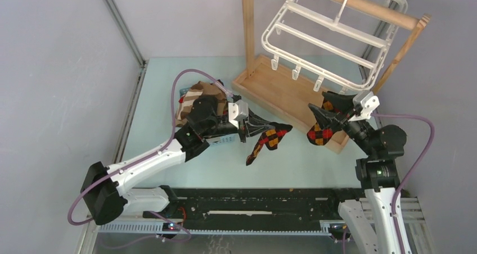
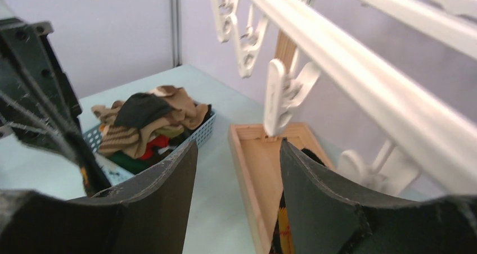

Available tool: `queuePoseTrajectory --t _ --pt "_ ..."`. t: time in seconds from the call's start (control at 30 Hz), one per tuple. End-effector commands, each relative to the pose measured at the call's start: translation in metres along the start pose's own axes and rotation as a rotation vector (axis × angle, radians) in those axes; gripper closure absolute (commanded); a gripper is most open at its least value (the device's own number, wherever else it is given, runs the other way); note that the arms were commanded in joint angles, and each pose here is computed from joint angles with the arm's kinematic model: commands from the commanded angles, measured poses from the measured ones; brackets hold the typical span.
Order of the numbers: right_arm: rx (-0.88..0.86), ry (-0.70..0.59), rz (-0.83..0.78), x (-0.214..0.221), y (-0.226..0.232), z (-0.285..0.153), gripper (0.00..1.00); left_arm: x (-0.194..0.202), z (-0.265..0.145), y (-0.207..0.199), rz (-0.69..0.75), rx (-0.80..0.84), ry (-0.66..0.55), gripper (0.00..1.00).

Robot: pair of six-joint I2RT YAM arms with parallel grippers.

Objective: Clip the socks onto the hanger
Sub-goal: Pick up the sock from the bin.

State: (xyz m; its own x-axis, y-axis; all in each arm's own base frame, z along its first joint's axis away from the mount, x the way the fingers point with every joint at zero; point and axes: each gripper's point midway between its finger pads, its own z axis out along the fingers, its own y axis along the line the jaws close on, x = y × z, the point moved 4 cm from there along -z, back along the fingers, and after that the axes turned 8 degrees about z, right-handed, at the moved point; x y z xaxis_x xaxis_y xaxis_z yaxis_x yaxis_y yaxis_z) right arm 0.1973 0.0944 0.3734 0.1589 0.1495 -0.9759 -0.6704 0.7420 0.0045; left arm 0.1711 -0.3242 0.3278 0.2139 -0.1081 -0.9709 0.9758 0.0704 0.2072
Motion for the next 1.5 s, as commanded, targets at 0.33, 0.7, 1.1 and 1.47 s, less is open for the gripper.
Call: queuePoseTrajectory --t 0.33,0.7,1.1,1.47 --pt "0.102 -0.192 -0.012 -0.031 -0.020 0.022 0.31 -0.032 0.012 0.019 0.058 0.006 -0.065 1.00" --pt "0.140 -0.244 0.030 -0.032 -0.020 0.029 0.30 -0.037 0.019 0.024 0.042 0.023 -0.066 1.00" --pt "0.119 -0.193 0.039 -0.026 -0.026 0.019 0.23 -0.041 0.026 0.027 0.020 0.038 -0.079 1.00" --pt "-0.032 -0.135 0.027 -0.023 -0.029 0.013 0.18 -0.047 0.032 0.030 0.014 0.053 -0.099 1.00"
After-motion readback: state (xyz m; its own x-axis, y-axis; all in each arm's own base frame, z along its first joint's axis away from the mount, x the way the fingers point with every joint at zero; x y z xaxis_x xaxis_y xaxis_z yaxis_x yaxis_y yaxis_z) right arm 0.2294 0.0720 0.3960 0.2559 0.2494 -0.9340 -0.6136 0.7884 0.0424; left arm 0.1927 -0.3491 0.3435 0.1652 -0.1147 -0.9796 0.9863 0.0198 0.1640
